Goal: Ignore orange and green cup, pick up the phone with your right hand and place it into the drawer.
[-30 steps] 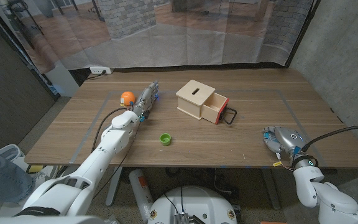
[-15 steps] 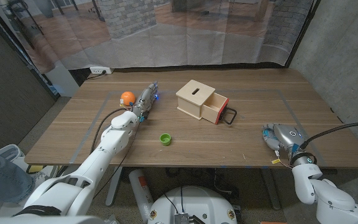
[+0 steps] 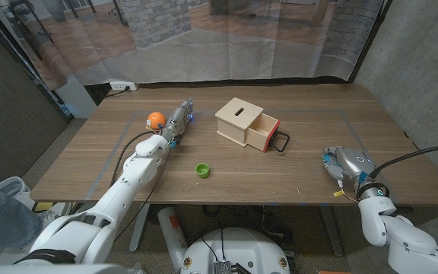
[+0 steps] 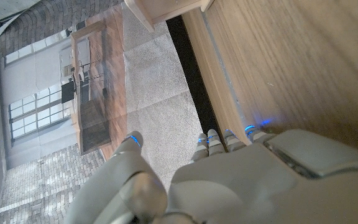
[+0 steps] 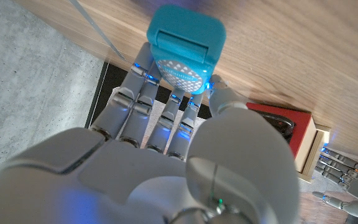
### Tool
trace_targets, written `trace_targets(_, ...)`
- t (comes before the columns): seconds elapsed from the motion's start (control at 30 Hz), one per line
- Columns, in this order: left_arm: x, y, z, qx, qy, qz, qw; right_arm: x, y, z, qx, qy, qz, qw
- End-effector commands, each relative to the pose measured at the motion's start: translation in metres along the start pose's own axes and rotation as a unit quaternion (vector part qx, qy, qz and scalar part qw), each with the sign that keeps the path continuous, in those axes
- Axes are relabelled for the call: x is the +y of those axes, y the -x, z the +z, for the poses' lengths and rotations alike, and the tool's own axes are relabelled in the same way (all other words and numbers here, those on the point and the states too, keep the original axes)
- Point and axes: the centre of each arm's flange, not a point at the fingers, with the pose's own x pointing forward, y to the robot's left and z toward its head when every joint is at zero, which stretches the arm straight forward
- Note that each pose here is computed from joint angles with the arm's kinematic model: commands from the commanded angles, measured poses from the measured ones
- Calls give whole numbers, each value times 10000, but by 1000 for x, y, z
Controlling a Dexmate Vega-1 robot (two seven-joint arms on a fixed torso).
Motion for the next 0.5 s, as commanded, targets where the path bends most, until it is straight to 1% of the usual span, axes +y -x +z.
trace_targets(0.03, 3, -2, 8, -94, -46, -6, 9999, -12, -5, 1, -8, -17, -122, 9999)
trace_targets(0.5, 7, 0, 14, -153, -75, 10, 9999, -29, -10, 3, -75, 9, -284, 9996)
